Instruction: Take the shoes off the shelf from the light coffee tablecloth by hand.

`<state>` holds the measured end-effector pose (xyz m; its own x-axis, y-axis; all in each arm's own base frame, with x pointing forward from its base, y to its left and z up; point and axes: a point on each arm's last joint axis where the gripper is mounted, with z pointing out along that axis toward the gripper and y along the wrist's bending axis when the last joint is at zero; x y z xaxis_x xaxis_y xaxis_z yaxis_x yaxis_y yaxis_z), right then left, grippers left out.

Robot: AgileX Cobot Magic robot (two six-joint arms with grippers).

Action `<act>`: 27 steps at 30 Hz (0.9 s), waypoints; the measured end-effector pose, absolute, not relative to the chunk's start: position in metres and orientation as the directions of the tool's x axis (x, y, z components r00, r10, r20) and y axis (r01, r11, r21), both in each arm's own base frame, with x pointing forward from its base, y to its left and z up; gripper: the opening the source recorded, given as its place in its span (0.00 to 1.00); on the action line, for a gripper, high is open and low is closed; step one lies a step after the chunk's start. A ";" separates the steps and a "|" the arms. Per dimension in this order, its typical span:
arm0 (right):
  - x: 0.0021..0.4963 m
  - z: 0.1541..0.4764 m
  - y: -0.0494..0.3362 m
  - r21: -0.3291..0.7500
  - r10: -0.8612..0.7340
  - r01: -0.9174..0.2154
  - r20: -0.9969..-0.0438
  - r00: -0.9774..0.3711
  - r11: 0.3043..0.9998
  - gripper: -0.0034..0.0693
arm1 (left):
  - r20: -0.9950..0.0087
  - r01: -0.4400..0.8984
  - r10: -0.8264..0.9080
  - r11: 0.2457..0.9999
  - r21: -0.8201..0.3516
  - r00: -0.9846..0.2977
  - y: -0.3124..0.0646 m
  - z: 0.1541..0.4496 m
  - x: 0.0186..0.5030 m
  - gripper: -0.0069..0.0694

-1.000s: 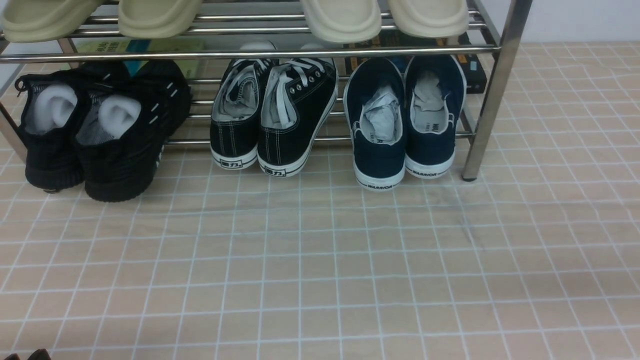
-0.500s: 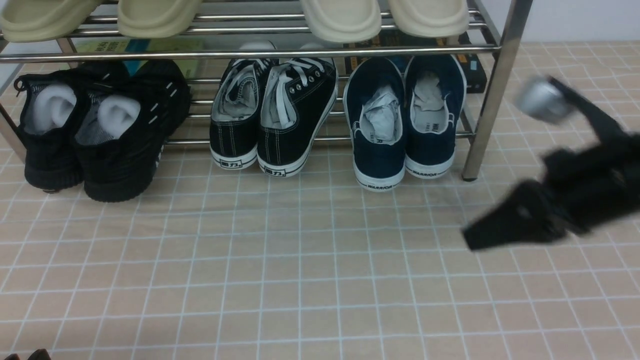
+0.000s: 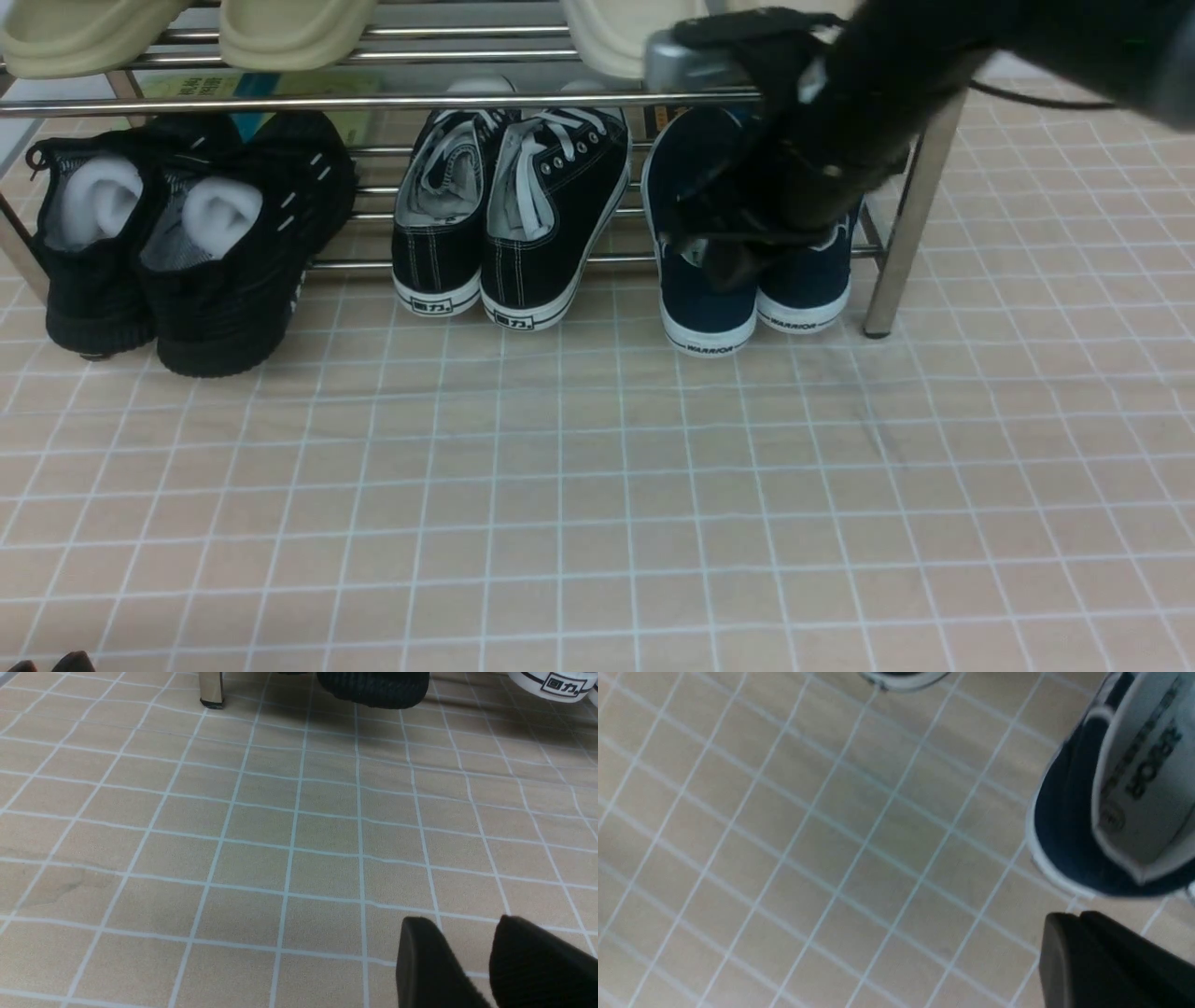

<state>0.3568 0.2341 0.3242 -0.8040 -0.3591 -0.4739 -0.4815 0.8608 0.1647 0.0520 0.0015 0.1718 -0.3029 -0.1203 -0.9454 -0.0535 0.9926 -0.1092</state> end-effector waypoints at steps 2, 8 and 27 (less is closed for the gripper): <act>0.370 0.322 0.244 0.120 -0.352 -0.464 -0.497 -0.793 0.877 0.15 | -0.945 -0.053 -0.120 0.993 -0.109 -0.303 0.001 0.172 0.052 0.40; 0.395 0.303 0.253 0.066 -0.312 -0.407 -0.533 -0.787 0.911 0.36 | -0.945 -0.053 -0.120 0.993 -0.109 -0.303 0.001 0.172 0.052 0.40; 0.423 0.257 0.265 0.017 -0.322 -0.405 -0.575 -0.752 0.914 0.38 | -0.945 -0.053 -0.121 0.993 -0.109 -0.303 0.001 0.172 0.052 0.40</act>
